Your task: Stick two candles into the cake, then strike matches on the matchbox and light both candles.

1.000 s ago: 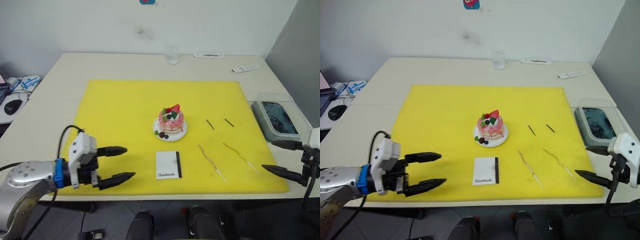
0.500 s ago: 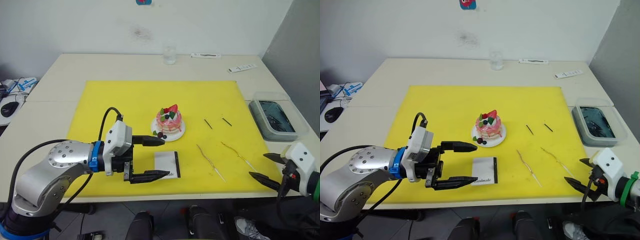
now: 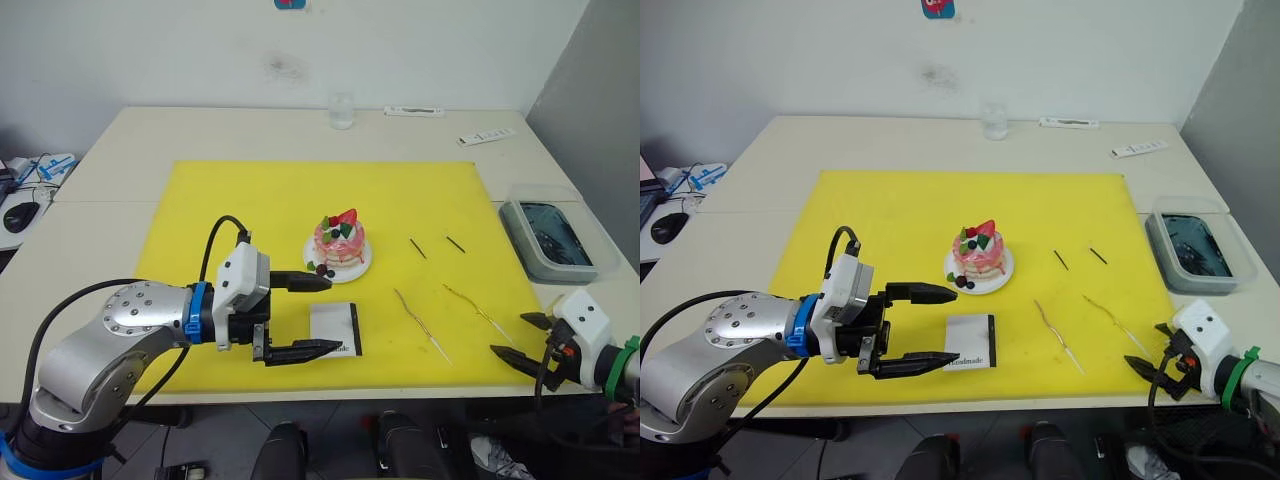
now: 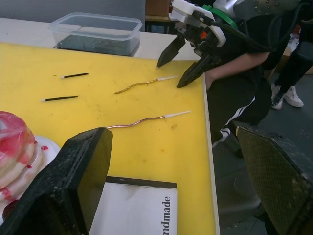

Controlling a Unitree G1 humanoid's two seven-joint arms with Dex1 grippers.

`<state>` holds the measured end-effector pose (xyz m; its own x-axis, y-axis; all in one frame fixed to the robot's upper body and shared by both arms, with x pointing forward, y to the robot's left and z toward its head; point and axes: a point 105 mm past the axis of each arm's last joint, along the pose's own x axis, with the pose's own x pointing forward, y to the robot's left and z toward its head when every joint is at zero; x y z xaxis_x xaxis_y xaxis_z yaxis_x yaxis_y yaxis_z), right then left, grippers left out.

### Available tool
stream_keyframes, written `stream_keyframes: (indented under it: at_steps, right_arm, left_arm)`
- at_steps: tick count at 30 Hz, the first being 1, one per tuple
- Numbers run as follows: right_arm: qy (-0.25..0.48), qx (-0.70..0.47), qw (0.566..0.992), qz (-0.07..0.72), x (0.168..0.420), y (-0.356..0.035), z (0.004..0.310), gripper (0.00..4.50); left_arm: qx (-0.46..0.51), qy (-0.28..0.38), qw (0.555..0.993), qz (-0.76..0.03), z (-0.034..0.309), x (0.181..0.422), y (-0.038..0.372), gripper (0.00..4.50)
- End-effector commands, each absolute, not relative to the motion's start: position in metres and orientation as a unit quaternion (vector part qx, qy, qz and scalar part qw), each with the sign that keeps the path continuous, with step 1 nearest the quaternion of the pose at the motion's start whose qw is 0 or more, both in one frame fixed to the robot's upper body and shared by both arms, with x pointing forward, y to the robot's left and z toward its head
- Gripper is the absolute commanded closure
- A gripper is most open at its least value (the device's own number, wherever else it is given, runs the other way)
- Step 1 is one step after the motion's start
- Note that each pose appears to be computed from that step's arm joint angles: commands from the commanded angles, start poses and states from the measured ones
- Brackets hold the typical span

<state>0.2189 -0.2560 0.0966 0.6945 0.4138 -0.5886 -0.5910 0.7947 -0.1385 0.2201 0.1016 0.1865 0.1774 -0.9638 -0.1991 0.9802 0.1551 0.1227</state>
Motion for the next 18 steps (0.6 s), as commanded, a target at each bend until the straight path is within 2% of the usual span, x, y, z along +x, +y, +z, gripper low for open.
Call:
stream_keyframes:
  at_steps: [1, 4, 7, 18]
  right_arm:
    - [0.283, -0.173, 0.906, 0.265, 0.218, -0.264, 0.097, 0.06]
    - [0.294, -0.173, 0.904, 0.257, 0.217, -0.268, 0.091, 0.06]
    - [0.305, -0.167, 0.903, 0.252, 0.215, -0.271, 0.085, 0.62]
    - [0.306, -0.146, 0.906, 0.254, 0.214, -0.270, 0.084, 4.40]
  left_arm:
    - [0.126, 0.015, 0.754, -0.644, 0.193, 0.217, 0.098, 0.00]
    - [0.125, 0.014, 0.755, -0.644, 0.193, 0.217, 0.098, 0.00]
    - [0.125, 0.015, 0.754, -0.644, 0.193, 0.217, 0.098, 0.00]
    - [0.124, 0.020, 0.754, -0.644, 0.191, 0.217, 0.099, 0.00]
